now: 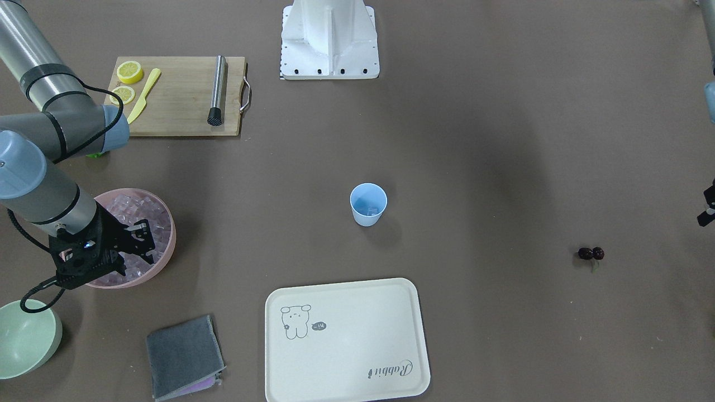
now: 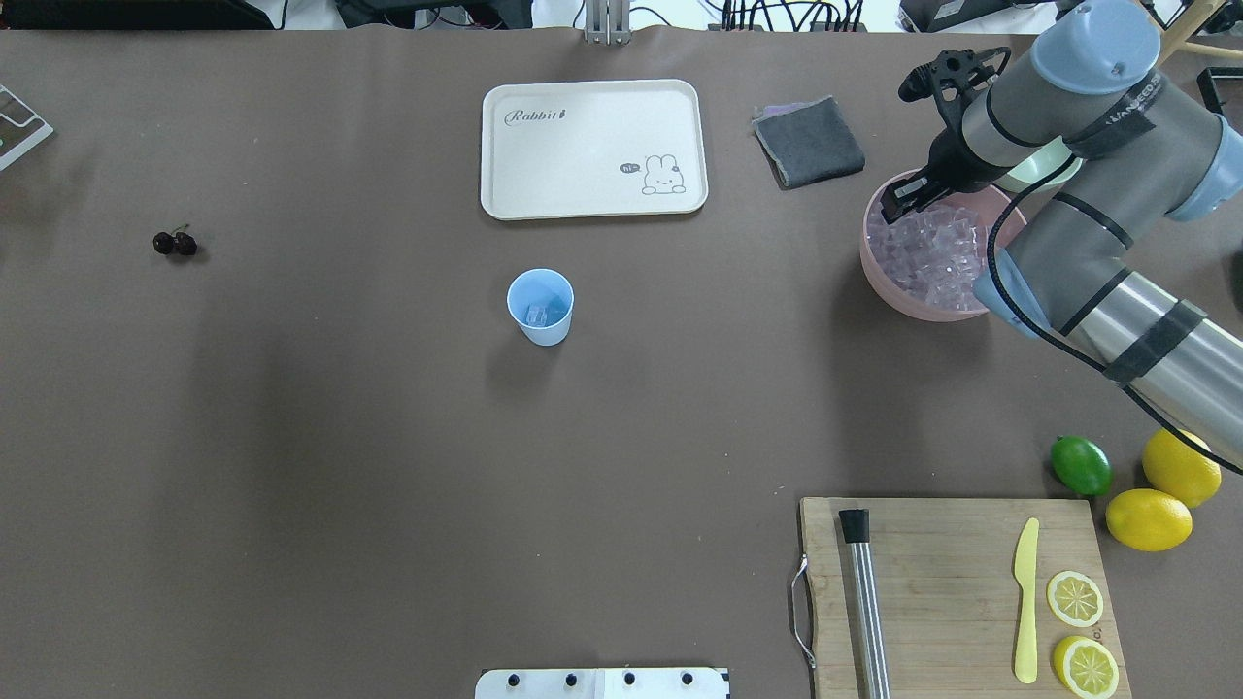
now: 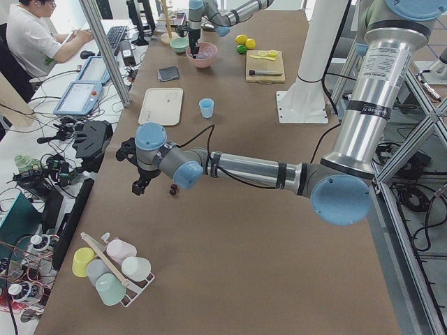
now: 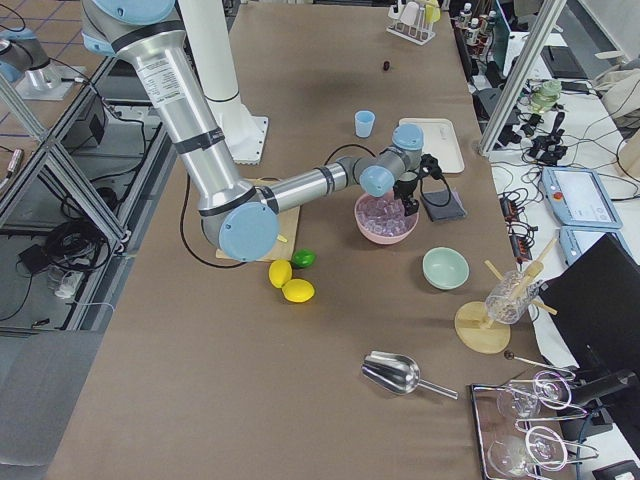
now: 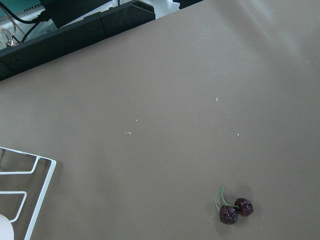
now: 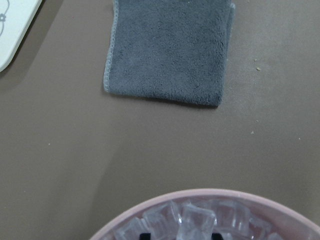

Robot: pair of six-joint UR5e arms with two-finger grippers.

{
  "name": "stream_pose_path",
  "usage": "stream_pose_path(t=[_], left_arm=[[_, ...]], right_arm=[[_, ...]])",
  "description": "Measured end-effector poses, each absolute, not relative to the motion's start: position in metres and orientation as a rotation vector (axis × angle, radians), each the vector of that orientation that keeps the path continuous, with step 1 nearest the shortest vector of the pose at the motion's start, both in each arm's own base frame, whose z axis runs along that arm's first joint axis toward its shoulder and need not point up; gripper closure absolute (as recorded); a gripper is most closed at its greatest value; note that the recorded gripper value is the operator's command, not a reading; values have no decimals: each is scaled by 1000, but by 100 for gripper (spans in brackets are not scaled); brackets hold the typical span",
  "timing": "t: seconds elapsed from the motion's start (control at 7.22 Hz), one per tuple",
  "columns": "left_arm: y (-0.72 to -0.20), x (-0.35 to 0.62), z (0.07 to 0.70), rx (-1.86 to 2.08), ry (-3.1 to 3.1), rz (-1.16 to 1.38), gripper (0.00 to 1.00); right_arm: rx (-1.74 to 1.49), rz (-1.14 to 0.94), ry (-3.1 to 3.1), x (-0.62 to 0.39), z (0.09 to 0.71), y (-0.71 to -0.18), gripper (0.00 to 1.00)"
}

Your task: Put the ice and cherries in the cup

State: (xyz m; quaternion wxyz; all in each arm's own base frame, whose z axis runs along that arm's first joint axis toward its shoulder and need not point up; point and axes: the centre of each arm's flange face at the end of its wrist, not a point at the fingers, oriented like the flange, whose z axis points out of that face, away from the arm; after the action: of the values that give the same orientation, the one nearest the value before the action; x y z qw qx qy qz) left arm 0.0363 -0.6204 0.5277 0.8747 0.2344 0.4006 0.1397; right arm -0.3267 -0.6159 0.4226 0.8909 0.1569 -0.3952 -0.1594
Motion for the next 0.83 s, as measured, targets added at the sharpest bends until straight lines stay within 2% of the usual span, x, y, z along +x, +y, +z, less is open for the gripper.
stream_pose_path(t=[0.28,0.55,0.69,0.83], left_arm=[[-619,36,528,496,837,294,3],[-618,36,530,500,837,295,3],[-618,36,531,499,837,296,3],[-618,36,534,499,837,296,3]], right_arm=[[328,-331,-823,-326,421,-616,73],[332,-332,-830,-324,418,-615,72],[335,-333,-832,-324,416,-613,48],[338,-334,-835,-322,414,-612,11]])
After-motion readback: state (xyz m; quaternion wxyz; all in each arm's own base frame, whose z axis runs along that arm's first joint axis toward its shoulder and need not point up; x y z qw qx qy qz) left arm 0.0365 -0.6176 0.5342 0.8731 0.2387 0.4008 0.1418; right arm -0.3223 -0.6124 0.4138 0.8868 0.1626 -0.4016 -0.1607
